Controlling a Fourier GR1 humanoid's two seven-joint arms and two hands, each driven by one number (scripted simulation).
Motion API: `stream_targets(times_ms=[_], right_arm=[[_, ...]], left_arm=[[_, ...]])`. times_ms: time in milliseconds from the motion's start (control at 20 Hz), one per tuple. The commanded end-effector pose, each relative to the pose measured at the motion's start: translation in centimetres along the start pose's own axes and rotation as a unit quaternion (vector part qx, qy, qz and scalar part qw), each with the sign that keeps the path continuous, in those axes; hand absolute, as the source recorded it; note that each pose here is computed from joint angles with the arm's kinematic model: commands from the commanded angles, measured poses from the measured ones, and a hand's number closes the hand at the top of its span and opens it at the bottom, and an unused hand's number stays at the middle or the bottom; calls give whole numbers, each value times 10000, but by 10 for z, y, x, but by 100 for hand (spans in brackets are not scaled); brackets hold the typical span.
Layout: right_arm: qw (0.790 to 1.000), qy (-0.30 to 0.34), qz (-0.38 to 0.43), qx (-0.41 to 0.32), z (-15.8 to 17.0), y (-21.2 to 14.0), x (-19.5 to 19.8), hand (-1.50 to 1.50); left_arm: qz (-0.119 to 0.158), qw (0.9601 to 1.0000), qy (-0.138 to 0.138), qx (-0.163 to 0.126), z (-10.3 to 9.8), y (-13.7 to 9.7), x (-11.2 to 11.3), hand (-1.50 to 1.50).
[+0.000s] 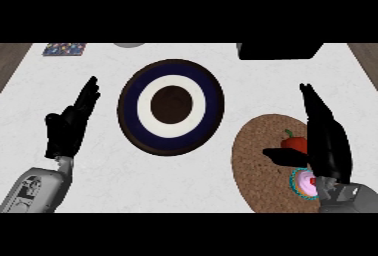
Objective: Pick the bell pepper from the placemat and place it in the plate
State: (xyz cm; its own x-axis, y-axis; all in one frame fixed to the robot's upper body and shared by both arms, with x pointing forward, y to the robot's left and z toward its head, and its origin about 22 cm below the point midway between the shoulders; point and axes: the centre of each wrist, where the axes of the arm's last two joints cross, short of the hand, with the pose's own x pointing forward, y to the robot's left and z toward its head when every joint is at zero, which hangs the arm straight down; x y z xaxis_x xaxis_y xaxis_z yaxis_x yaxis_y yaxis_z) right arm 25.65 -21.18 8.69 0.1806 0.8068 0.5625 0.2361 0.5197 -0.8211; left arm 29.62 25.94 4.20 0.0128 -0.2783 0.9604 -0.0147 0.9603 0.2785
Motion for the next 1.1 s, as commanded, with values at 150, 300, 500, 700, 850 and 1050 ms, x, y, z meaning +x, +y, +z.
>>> stream_targets(times_ms=[150,300,500,700,850,1050], right_arm=[[9851,990,996,993,0,-61,23,-150],[9776,1167,1230,1246,0,-74,30,-150],[9681,1508,1249,1565,-10,-76,18,-150],[9687,1590,1058,1583,-35,-76,22,-150],[9633,1628,1165,1789,-38,-58,10,-150],[9498,1857,1532,1996,-40,-41,9,-150]], left_arm=[[10,10000,-37,39,7,-1,-9,0],[-18,10000,-7,15,-2,-12,-8,0],[51,10000,79,4,-2,-2,-10,0],[120,9999,30,-87,0,-9,-2,0],[4,9999,-45,-97,-13,-2,-2,0],[65,9999,-89,-116,-8,3,17,0]])
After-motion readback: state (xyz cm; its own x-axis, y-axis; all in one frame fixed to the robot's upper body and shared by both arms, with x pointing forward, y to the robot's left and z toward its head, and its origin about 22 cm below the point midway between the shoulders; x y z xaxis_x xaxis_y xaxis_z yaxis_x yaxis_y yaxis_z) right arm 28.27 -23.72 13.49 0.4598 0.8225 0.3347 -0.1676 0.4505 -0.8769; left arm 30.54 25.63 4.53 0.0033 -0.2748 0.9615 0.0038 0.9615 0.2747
